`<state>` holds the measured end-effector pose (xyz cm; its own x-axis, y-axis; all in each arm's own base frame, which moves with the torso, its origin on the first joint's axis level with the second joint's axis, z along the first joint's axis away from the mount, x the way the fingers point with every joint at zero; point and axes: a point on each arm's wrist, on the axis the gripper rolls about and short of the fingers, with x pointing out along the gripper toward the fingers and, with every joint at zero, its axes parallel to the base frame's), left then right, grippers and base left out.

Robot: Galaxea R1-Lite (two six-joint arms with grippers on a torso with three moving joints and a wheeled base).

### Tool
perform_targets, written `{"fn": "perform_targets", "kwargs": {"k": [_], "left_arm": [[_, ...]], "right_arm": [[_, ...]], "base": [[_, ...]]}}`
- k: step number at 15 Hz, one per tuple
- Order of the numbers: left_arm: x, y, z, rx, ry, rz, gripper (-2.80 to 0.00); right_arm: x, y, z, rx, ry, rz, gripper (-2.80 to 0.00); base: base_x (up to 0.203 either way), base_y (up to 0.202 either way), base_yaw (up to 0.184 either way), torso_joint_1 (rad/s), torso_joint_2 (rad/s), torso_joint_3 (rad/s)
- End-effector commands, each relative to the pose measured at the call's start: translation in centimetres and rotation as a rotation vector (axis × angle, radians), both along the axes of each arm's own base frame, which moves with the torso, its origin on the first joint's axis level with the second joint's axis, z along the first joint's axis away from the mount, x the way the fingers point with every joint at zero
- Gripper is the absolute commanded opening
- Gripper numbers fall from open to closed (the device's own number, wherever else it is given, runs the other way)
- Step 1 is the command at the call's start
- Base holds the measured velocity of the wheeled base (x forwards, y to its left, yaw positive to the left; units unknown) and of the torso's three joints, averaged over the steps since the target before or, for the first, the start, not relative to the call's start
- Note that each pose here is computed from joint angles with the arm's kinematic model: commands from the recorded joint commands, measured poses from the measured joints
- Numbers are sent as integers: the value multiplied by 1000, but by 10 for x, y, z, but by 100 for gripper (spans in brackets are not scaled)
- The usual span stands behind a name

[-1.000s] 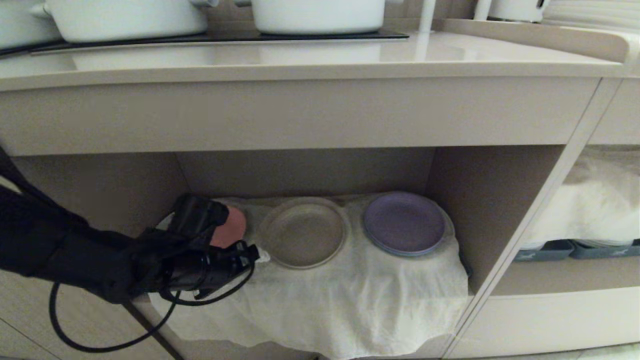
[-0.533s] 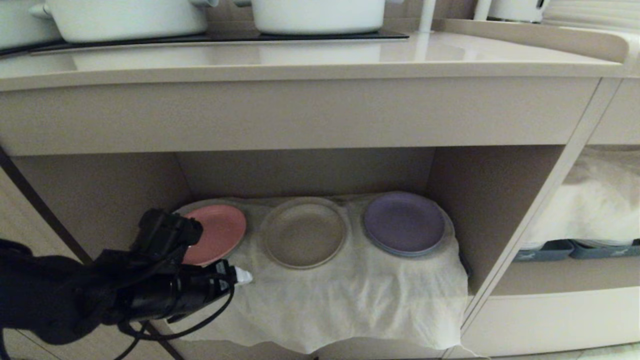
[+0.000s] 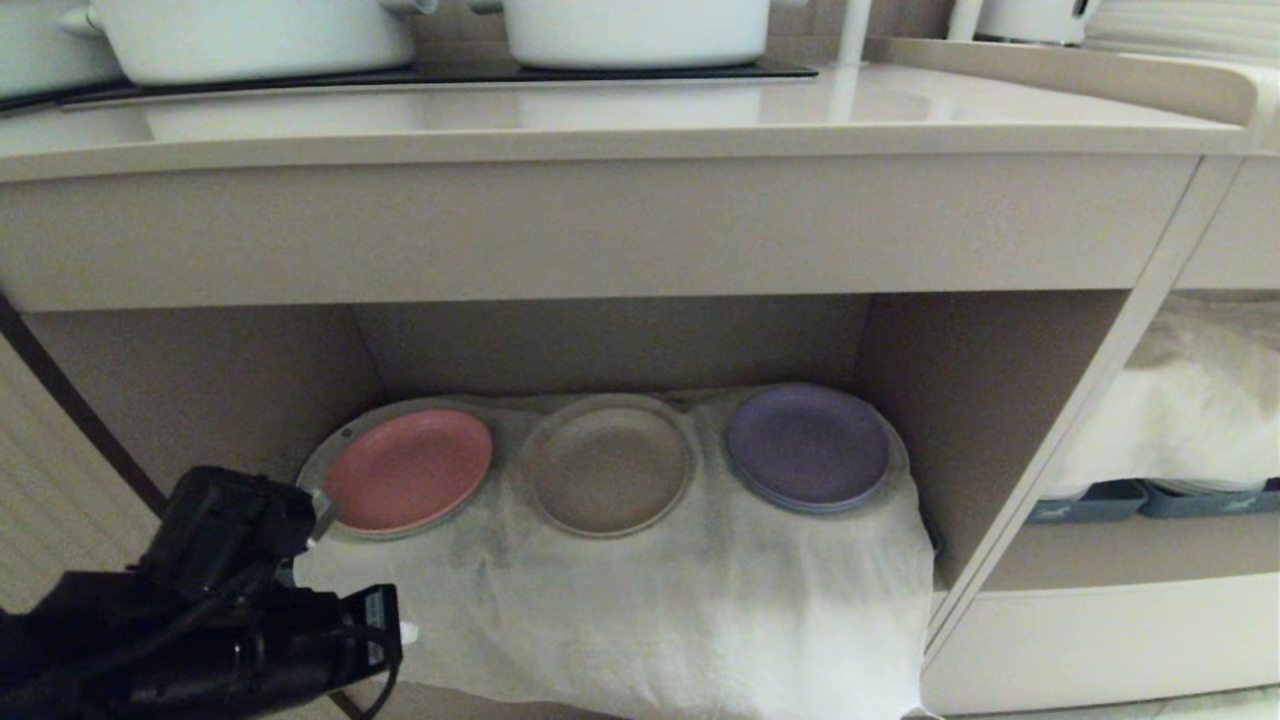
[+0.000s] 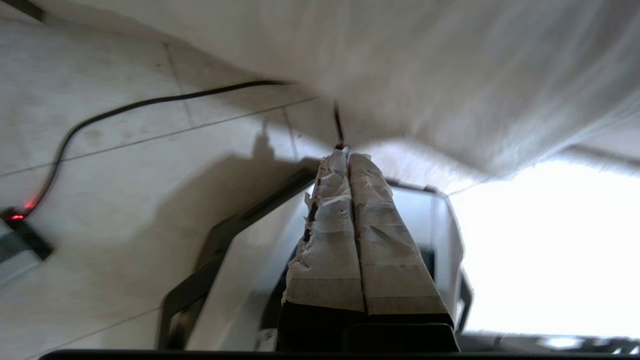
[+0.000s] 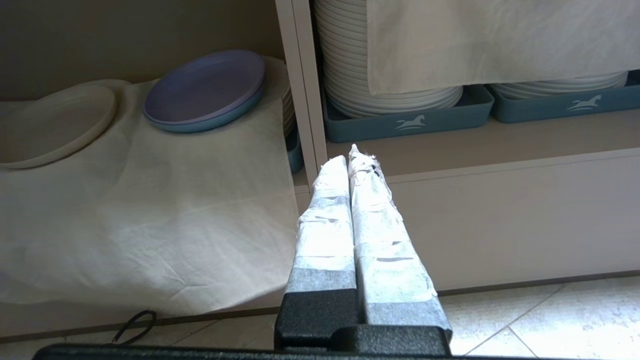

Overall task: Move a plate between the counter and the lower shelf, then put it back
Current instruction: Pick up the plate in the cupboard

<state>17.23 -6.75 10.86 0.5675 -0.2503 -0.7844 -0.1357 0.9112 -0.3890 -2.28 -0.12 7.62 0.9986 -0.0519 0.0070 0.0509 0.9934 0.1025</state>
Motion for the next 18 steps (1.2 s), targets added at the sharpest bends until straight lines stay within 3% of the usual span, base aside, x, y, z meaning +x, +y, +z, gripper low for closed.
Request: {"fn": "perform_targets", "kwargs": {"k": [1, 3, 6, 12, 14, 15, 18], "left_arm": [[-19, 7, 13, -7, -58, -20, -280], [-41, 16, 19, 31, -111, -86, -280], [-76, 29, 32, 74, -271, -178, -280], [-135, 52, 34, 194, -567, -335, -280], [-148, 55, 35, 220, -651, -445, -280], [-150, 55, 34, 268, -678, -487, -280], [-153, 59, 29, 393, -709, -487, -280]], "right_arm": [[0, 0, 0, 0, -1, 0, -280], [0, 0, 0, 0, 1, 0, -280], [0, 0, 0, 0, -1, -1, -280], [0, 0, 0, 0, 1, 0, -280], [0, 0, 0, 0, -1, 0, -280], [0, 0, 0, 0, 0, 0, -280], [0, 0, 0, 0, -1, 0, -280]], "base": [[0, 0, 0, 0, 0, 0], [0, 0, 0, 0, 0, 0], [0, 0, 0, 0, 0, 0], [0, 0, 0, 0, 0, 0], [0, 0, 0, 0, 0, 0], [0, 0, 0, 0, 0, 0], [0, 0, 0, 0, 0, 0]]}}
